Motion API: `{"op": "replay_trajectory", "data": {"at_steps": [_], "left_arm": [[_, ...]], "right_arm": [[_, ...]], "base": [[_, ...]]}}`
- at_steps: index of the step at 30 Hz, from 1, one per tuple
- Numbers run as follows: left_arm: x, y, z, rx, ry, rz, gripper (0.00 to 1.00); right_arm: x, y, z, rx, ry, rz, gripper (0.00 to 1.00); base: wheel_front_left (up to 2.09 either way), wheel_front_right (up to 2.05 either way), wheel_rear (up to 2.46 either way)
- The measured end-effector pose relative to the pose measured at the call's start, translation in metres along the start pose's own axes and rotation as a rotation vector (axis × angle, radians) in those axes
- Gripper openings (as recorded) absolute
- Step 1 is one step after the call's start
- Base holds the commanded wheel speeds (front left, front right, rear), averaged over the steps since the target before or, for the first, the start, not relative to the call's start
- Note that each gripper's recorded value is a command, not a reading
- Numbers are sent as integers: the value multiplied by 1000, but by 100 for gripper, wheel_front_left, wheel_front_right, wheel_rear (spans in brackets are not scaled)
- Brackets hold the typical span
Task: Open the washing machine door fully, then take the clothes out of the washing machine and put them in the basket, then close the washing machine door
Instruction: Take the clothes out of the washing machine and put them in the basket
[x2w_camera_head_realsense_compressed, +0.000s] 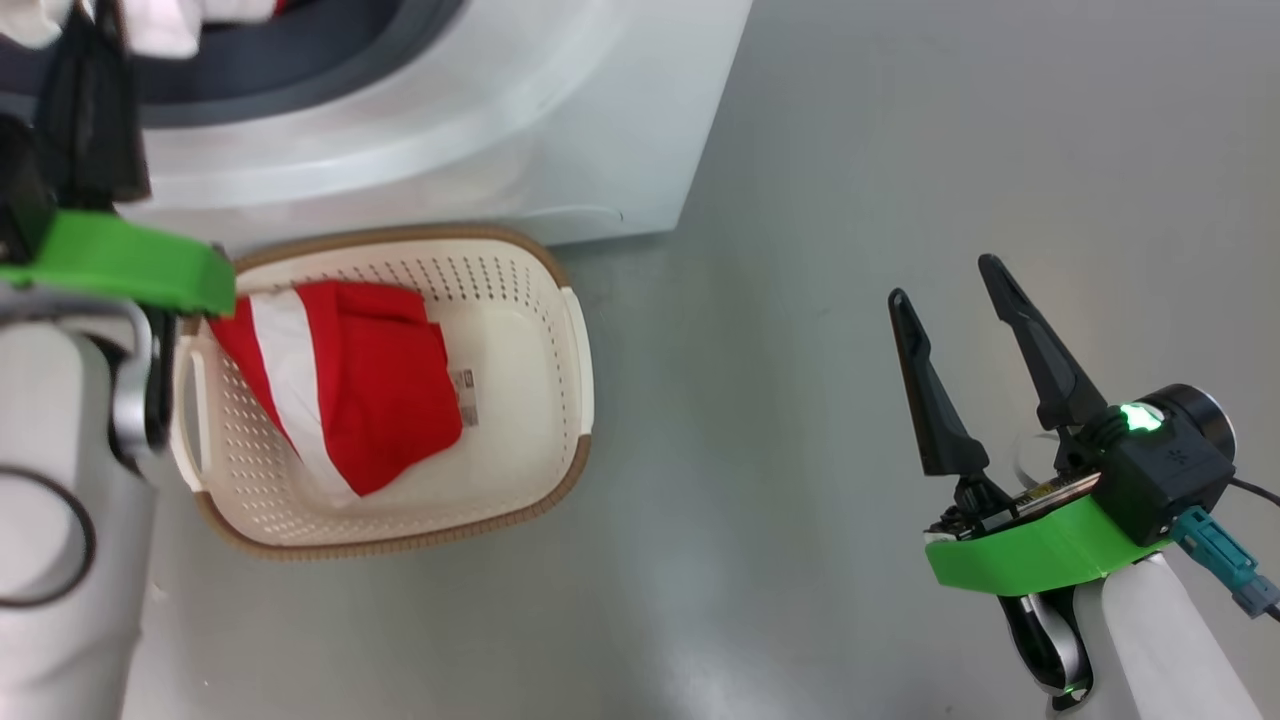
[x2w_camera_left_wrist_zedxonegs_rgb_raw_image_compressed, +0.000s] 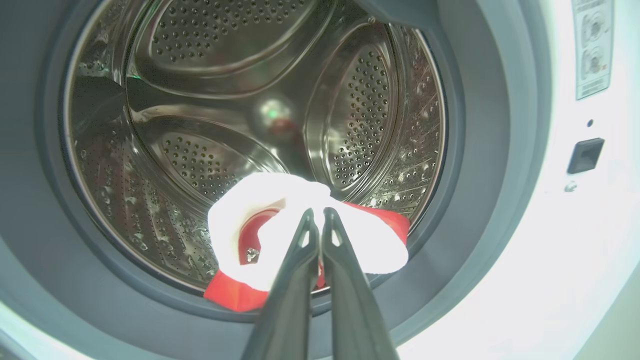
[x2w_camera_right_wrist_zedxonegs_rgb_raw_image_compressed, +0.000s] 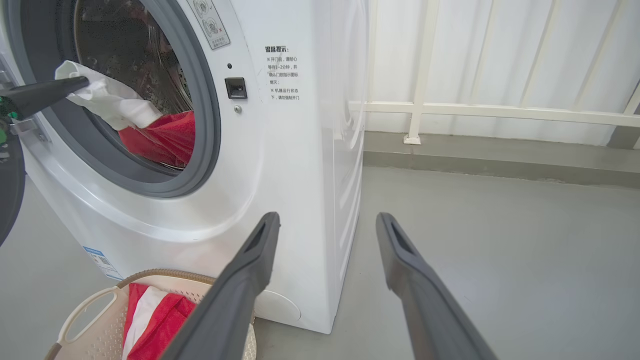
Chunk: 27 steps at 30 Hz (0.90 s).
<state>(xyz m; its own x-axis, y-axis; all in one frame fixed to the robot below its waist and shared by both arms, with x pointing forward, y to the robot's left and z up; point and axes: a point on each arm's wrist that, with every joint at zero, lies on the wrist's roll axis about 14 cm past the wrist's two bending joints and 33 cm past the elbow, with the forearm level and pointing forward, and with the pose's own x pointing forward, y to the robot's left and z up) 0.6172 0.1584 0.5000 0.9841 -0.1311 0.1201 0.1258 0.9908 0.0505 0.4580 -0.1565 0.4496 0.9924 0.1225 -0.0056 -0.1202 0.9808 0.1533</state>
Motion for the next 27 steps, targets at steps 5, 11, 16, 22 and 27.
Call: {"op": "replay_trajectory", "data": {"at_steps": [5,11,16,22,27], "left_arm": [[-26,-3,16,-3,-26,-2,0],[-59,-7,31,5,-43,-3,0],[-87,-11,43,10,-56,-10,0],[-115,-20,67,11,-87,-23,0],[-138,-25,79,7,-96,-25,0]], "right_arm": [[-6,5,14,-1,-29,9,100],[-16,11,28,0,-56,18,100],[-25,16,43,-2,-86,28,100],[-35,22,58,-1,-123,38,100],[-42,26,67,7,-146,46,100]], "base": [[0,0,0],[0,0,0],[0,0,0],[0,0,0],[0,0,0]]}}
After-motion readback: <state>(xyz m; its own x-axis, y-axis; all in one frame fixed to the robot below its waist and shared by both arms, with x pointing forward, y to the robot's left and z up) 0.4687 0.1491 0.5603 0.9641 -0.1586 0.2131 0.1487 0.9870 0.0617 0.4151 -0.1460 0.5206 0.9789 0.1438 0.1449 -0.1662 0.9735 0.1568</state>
